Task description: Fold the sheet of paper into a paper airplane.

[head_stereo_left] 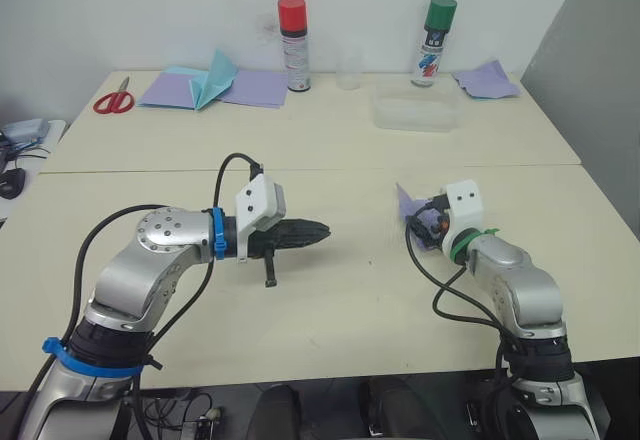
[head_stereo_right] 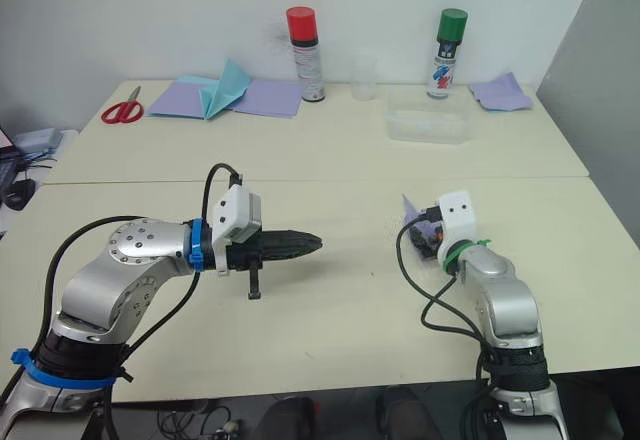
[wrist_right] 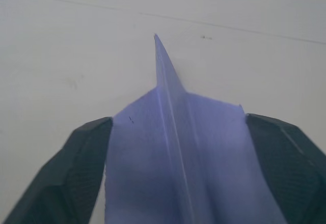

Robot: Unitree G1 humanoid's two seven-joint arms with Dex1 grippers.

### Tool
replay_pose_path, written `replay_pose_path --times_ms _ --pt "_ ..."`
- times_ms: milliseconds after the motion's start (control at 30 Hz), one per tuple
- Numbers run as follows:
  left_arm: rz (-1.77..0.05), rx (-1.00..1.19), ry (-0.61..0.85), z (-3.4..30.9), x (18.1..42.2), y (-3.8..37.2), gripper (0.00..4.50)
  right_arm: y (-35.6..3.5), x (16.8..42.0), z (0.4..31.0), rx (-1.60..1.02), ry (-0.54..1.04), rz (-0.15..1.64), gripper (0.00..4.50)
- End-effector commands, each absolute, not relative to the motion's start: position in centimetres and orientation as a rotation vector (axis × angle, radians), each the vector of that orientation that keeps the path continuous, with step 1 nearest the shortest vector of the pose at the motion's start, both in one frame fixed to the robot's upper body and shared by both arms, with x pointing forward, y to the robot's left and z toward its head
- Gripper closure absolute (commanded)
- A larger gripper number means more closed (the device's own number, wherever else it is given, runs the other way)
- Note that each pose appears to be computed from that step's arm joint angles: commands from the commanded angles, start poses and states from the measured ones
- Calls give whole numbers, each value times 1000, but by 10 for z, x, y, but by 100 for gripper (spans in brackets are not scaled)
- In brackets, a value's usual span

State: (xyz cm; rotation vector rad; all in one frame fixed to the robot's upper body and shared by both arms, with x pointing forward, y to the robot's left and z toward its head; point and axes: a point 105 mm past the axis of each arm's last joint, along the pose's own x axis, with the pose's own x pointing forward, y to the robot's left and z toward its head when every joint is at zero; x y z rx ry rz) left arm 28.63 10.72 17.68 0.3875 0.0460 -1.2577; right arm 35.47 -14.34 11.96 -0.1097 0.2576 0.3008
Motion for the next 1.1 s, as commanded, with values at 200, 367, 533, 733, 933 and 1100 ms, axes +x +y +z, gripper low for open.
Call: replay_pose_path --times_ms 200,367,533,733,933,1100 --pt "-1175 430 -13 193 289 126 450 -119 339 198 -167 27 592 1" --pt "-1090 451 33 201 296 168 450 -135 297 223 -211 85 1069 1" --pt "-967 451 137 197 290 229 347 -211 278 225 -447 258 1199 0" --pt "-837 480 131 204 290 262 164 -255 282 227 -496 311 1123 0" --pt "-759 522 151 215 298 265 2 -269 293 235 -498 275 1053 0" --pt "-736 582 129 214 303 259 2 -270 302 228 -476 259 1044 0"
